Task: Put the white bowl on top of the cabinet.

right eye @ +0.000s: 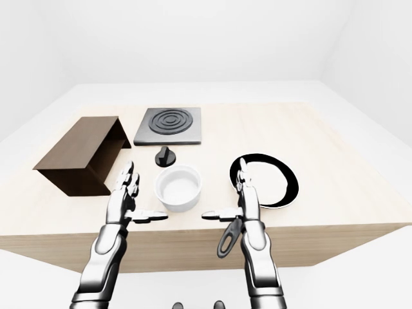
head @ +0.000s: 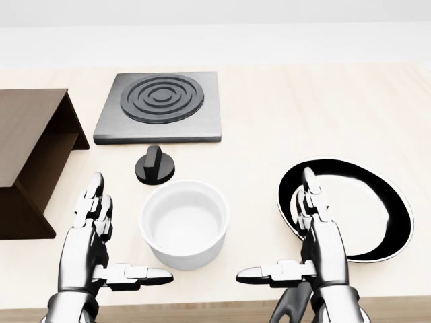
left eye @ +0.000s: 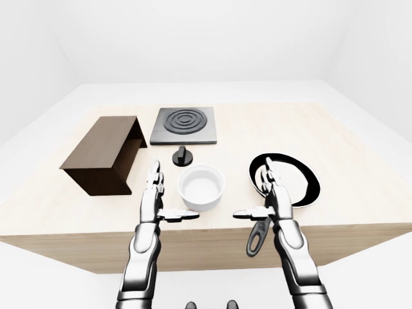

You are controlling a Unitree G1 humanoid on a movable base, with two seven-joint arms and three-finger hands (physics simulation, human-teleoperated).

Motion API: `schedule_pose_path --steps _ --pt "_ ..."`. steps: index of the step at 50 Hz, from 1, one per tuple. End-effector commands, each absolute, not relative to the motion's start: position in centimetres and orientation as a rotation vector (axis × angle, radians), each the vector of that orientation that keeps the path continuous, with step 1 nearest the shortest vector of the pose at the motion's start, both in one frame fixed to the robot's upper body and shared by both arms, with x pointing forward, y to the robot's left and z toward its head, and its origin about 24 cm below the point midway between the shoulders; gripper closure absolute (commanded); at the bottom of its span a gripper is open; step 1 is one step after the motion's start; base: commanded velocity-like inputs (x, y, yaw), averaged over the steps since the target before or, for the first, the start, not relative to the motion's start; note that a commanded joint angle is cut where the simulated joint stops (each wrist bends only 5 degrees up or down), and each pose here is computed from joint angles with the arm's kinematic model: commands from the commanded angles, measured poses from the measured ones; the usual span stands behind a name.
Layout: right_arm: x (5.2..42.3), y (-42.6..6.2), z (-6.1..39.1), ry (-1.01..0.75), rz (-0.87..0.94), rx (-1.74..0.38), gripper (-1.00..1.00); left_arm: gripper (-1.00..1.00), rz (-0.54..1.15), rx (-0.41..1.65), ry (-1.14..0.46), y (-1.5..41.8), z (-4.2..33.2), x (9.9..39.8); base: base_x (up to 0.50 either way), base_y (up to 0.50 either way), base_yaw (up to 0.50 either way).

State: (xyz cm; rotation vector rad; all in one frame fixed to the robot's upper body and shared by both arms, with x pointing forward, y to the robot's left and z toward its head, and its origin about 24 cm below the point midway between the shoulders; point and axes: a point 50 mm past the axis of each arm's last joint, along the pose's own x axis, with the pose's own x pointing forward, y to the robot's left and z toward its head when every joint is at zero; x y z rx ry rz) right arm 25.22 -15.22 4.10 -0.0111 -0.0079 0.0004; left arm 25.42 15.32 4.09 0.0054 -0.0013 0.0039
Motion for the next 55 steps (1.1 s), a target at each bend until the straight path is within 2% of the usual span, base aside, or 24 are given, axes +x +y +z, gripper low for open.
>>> schedule_pose_path --steps 1,22,55 --pt "24.7 -15.7 4.2 -0.032 -0.008 -0.040 -1.00 -1.00 0.011 0.022 -0.005 16.0 4.1 25.4 0.00 0.00 0.00" --pt "24.0 -15.3 4.1 -0.048 -0.015 -0.070 -1.00 -1.00 0.012 0.037 -0.003 15.8 3.9 25.4 0.00 0.00 0.00" --pt "23.5 -15.2 4.2 -0.043 -0.001 -0.055 -1.00 -1.00 -0.012 0.067 0.022 15.2 3.2 25.6 0.00 0.20 0.00"
